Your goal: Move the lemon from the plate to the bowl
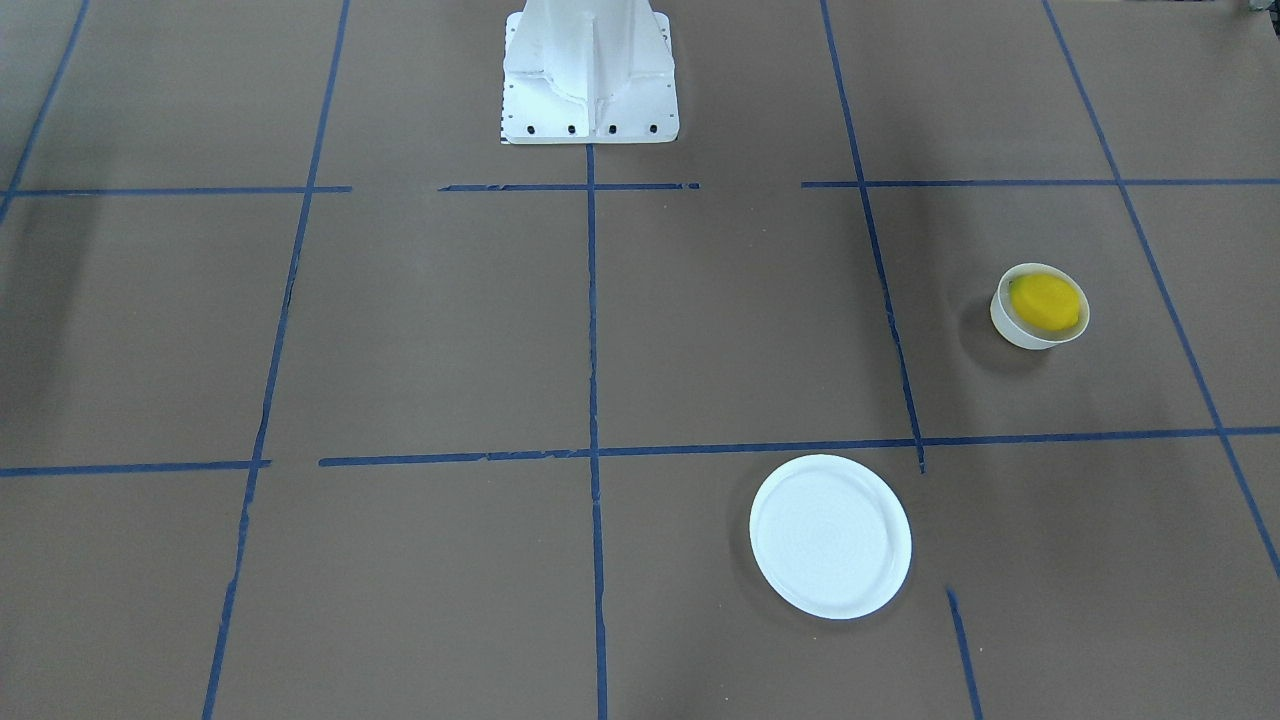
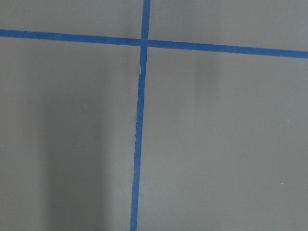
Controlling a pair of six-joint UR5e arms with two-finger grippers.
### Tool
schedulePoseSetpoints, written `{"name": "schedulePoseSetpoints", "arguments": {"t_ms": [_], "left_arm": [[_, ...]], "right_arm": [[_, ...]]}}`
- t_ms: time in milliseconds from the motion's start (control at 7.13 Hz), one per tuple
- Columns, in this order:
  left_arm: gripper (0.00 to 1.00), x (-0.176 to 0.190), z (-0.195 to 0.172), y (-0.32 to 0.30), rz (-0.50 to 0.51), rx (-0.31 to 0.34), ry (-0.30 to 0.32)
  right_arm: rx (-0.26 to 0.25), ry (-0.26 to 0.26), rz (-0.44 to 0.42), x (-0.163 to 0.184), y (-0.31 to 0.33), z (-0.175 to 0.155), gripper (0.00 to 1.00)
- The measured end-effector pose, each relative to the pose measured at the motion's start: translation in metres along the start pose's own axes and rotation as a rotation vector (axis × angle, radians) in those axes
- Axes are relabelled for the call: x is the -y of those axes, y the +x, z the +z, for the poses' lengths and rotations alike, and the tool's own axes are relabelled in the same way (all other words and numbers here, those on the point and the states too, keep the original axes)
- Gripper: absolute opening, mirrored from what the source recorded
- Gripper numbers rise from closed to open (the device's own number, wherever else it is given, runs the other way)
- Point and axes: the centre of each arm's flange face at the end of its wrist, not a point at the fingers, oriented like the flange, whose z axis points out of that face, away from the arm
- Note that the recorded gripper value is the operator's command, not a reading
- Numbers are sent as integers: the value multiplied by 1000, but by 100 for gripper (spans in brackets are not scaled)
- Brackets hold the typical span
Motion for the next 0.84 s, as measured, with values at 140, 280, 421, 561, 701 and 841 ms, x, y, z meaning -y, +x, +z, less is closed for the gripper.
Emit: {"name": "schedulePoseSetpoints", "arguments": {"t_ms": [140,280,421,561,701,841], "left_arm": [[100,-1,0,-1,-2,-9,-3],[100,-2,1,-1,-4,-25,-3],[100,-3,2,-1,-6,-34,-3],[100,-3,1,-1,-7,-38,-1],[100,-4,0,-2,-8,-40,2],[100,-4,-1,-2,-9,-40,5]], "right_arm": [[0,0,0,0,0,0,100],[0,0,0,0,0,0,100],[0,0,0,0,0,0,100],[0,0,0,0,0,0,100],[0,0,0,0,0,0,100],[0,0,0,0,0,0,100]]}}
